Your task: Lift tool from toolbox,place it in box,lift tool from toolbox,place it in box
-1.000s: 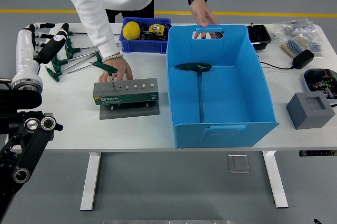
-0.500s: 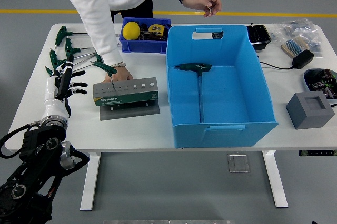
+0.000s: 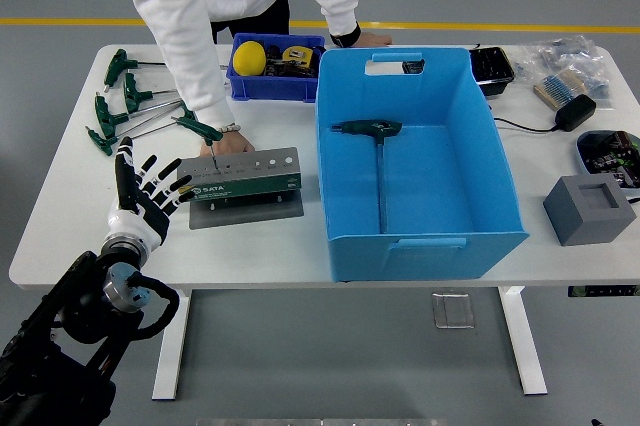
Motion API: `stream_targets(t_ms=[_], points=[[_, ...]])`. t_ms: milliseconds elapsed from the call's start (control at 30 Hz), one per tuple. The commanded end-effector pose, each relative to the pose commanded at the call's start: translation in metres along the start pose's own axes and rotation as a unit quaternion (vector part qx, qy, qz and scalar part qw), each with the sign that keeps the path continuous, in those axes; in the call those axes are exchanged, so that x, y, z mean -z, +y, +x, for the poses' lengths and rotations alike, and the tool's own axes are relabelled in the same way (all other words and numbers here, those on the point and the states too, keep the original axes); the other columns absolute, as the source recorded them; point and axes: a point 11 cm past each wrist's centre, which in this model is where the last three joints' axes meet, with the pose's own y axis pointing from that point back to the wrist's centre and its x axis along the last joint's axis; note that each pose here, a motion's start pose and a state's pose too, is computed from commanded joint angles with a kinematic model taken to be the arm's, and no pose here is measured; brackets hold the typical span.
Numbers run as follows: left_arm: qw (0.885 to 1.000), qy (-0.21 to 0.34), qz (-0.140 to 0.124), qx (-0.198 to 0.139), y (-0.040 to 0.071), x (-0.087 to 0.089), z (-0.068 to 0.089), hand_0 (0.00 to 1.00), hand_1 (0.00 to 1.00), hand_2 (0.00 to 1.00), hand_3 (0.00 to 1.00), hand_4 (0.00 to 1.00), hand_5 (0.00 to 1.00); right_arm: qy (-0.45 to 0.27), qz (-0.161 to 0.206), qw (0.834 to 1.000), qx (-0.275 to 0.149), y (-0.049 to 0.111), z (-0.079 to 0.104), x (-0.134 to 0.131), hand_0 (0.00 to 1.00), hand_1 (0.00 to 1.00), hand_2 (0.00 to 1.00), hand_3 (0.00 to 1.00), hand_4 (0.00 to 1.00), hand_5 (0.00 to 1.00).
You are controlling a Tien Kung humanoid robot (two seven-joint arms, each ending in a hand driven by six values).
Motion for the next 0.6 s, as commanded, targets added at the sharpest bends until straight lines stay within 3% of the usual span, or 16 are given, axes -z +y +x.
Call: stream_targets(t_ms=[233,600], points=[[0.991,0.099,0.089,0.018,0.001,0.028,-0.005,0.256,0.421,0.694,0.93,0.783,0.998,-0.001,0.0,1.0,0.0,0.0,0.0,0.0,0.595,0.521,0.617,0.693,0.905,0.965],[0.994,0.083,0.065,0.041,0.003,0.019,-0.011,0.252,0.434,0.693,0.921,0.785,0.998,-0.001,0.0,1.0,0.0,0.0,-0.001,0.0,0.596,0.523,0.617,0.691,0.901,0.965]])
